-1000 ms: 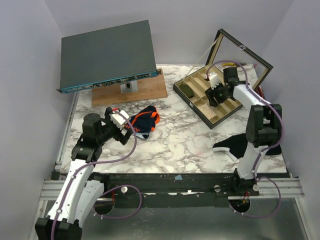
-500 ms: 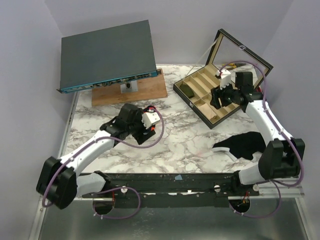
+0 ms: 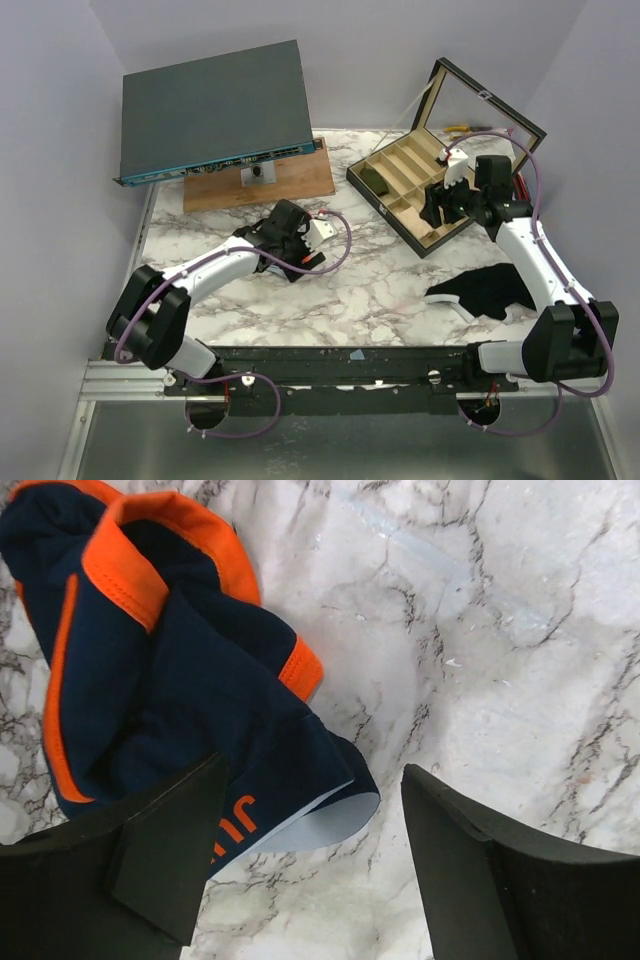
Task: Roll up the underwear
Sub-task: Move the underwear to the center of the board.
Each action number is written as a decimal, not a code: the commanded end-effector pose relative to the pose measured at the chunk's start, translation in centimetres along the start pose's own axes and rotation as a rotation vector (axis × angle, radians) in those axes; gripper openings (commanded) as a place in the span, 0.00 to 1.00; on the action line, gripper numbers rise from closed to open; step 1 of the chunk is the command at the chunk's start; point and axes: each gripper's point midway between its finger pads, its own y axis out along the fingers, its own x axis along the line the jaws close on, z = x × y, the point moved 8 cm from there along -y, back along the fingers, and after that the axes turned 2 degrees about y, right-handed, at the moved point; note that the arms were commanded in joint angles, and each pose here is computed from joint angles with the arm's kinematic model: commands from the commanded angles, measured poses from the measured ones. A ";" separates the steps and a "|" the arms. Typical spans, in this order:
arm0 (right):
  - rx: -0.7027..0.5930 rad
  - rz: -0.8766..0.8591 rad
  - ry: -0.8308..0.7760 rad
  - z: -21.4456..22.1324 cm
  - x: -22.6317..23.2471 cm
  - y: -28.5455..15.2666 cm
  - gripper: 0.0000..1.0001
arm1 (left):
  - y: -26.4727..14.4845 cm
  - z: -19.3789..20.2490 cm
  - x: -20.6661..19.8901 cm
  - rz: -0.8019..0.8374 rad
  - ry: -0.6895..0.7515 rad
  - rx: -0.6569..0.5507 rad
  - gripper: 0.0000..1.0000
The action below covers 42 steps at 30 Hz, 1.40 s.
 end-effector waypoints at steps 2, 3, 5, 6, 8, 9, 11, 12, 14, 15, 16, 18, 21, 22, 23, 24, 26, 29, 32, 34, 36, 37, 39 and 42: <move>-0.032 -0.045 0.019 0.0 0.5 0.2 0.66 | 1.0 0.5 0.6 -0.072 -0.023 0.091 0.72; -0.030 -0.050 0.024 0.1 0.6 0.2 0.66 | 1.1 0.4 0.6 -0.073 -0.027 0.090 0.70; -0.027 -0.061 0.030 0.4 0.8 0.4 0.66 | 1.3 0.3 0.6 -0.073 -0.035 0.090 0.65; -0.023 -0.065 0.033 0.6 0.8 0.5 0.66 | 1.3 0.2 0.7 -0.074 -0.039 0.090 0.61; -0.020 -0.064 0.035 0.8 0.9 0.5 0.66 | 1.3 0.1 0.7 -0.074 -0.044 0.090 0.55; -0.021 -0.064 0.034 0.8 0.9 0.4 0.66 | 1.4 0.1 0.7 -0.073 -0.046 0.090 0.52; -0.023 -0.066 0.034 0.9 0.9 0.4 0.66 | 1.4 0.0 0.7 -0.074 -0.048 0.088 0.46; -0.024 -0.067 0.033 0.8 1.0 0.3 0.66 | 1.6 0.0 0.8 -0.074 -0.050 0.090 0.44; -0.023 -0.067 0.033 0.9 1.0 0.3 0.66 | 1.7 -0.1 0.8 -0.072 -0.052 0.094 0.39; -0.024 -0.067 0.033 0.9 1.0 0.3 0.66 | 1.7 -0.2 0.8 -0.071 -0.054 0.094 0.37; -0.023 -0.066 0.034 0.9 1.0 0.3 0.66 | 1.8 -0.2 0.9 -0.068 -0.058 0.095 0.35; -0.020 -0.067 0.033 1.0 1.0 0.3 0.66 | 1.8 -0.4 0.7 -0.047 -0.065 0.094 0.35; -0.017 -0.068 0.033 1.1 1.0 0.4 0.66 | 1.9 -0.5 0.4 -0.014 -0.076 0.098 0.42; -0.015 -0.069 0.032 1.2 1.0 0.4 0.66 | 2.0 -0.5 0.3 -0.005 -0.079 0.100 0.45; -0.014 -0.069 0.033 1.2 1.0 0.5 0.66 | 2.0 -0.5 0.2 0.001 -0.082 0.097 0.48; -0.014 -0.069 0.033 1.2 0.9 0.5 0.66 | 2.0 -0.6 0.2 0.005 -0.086 0.094 0.50; -0.011 -0.071 0.033 1.3 0.9 0.6 0.66 | 2.0 -0.7 0.2 0.008 -0.094 0.090 0.53; -0.003 -0.078 0.037 1.5 0.9 0.8 0.66 | 2.0 -0.9 0.3 0.001 -0.102 0.085 0.54; 0.003 -0.082 0.038 1.6 1.0 0.9 0.66 | 2.3 -1.1 0.4 -0.002 -0.110 0.082 0.54; 0.005 -0.083 0.038 1.7 1.0 0.9 0.66 | 2.5 -1.2 0.5 -0.006 -0.115 0.082 0.54; 0.006 -0.083 0.037 1.7 1.0 0.9 0.66 | 2.7 -1.2 0.7 -0.017 -0.120 0.083 0.53; 0.006 -0.082 0.037 1.8 1.0 0.9 0.66 | 2.7 -1.2 0.8 -0.024 -0.122 0.084 0.51; 0.007 -0.082 0.037 1.8 1.0 0.9 0.66 | 2.8 -1.2 1.0 -0.036 -0.125 0.085 0.49; 0.012 -0.083 0.039 2.0 1.0 1.0 0.66 | 2.8 -1.3 1.3 -0.048 -0.140 0.076 0.46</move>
